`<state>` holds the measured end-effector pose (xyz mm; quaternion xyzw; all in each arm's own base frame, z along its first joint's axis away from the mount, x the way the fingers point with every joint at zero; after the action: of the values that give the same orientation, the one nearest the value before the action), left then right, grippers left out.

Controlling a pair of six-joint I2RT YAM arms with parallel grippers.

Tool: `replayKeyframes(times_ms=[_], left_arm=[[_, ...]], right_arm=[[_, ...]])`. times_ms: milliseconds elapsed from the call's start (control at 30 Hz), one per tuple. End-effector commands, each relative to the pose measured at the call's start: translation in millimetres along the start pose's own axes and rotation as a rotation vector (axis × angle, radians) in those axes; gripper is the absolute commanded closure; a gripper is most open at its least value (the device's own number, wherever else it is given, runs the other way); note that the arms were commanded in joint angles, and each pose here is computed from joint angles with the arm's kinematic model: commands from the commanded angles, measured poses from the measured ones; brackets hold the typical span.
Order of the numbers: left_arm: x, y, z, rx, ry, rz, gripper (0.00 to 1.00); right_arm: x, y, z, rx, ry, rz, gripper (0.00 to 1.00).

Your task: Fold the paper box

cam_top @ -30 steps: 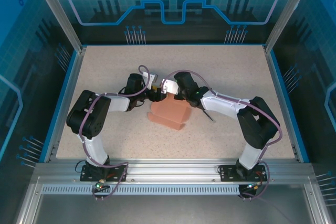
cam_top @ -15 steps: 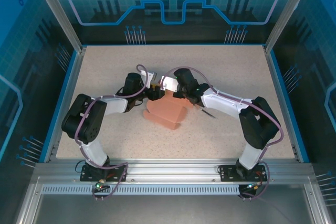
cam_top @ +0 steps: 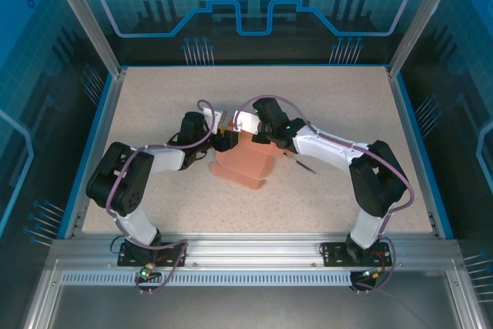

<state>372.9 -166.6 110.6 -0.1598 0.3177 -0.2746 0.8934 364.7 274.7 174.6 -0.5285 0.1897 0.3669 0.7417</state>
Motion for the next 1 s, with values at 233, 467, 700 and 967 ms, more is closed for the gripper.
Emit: replayKeyframes(times_ms=[233,467,700,967], left_arm=[[-16.3,-2.9,7.9,0.009,-0.087,-0.013,0.23],[-36.9,-6.5,4.8,0.000,-0.095,0.006,0.12],[-49.8,0.6,2.4,-0.058,-0.108,0.035,0.10],[-67.9,25.1,7.7,-0.176,-0.155,0.143,0.15]], right_arm=[[-0.2,9.1,3.6,0.005,-0.038,0.106,1.00],[1.7,6.4,-1.3,-0.006,-0.016,0.086,1.00],[10.0,2.4,-6.8,-0.033,0.046,0.022,1.00],[16.5,0.8,-8.3,-0.080,0.074,-0.040,1.00]])
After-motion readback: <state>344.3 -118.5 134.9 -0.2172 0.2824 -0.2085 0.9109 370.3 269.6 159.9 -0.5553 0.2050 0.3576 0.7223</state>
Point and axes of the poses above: each hand's point on the last joint's axis, 136 mm out from that joint toward the fingers, its own x axis out along the fingers, its own y axis along the line the jaws close on, z = x × y, the point moved 5 cm from there along -x, back along the fingers, and after that the axes turned 7 degrees about -x, right-handed, at the moved point
